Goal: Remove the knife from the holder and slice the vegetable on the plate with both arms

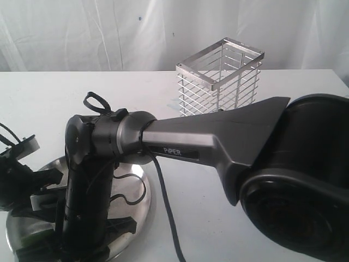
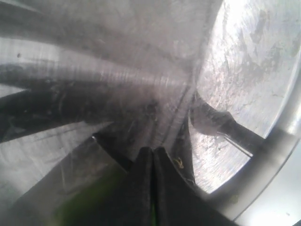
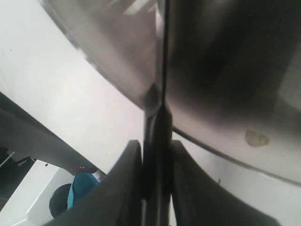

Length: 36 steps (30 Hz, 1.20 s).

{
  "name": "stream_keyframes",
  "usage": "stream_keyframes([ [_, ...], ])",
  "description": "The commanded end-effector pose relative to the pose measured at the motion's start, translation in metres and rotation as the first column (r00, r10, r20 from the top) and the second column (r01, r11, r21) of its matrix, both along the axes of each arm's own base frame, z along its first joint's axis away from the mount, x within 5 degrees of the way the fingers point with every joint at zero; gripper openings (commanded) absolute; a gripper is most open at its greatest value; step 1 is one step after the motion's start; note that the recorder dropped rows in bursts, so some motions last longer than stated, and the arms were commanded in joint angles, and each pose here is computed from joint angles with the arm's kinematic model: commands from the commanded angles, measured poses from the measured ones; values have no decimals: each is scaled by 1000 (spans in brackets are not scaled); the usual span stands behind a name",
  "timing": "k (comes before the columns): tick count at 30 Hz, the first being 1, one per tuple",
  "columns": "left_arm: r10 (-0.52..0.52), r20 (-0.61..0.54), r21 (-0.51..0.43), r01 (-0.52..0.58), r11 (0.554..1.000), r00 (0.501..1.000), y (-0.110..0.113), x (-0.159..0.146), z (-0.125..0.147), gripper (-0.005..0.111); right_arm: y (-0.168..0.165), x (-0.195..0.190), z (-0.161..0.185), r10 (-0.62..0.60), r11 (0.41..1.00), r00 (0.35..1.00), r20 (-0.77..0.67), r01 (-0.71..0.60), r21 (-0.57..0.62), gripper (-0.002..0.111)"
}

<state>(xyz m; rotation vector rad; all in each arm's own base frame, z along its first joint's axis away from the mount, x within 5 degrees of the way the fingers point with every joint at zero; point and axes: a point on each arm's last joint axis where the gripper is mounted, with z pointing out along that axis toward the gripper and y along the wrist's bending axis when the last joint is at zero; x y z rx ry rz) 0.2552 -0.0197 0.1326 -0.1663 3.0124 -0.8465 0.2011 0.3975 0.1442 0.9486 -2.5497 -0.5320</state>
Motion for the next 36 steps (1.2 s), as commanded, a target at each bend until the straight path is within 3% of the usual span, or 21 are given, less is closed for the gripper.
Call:
stream_keyframes([
  [1,-24,-74,9,25,1000,997,-3,-12,-17,0,7,0,17,-6,997,1000,27,4,81,3],
  [11,-62,55,-23,63,998,997,-7,-19,24,0,7,0,17,-4,997,1000,31,2,78,3],
  [19,-91,195,23,88,996,977,-7,-30,60,0,5,3,15,18,998,998,64,-22,60,3],
  [36,-73,272,53,61,997,959,-5,-34,76,0,4,2,7,40,999,995,88,-42,22,3],
])
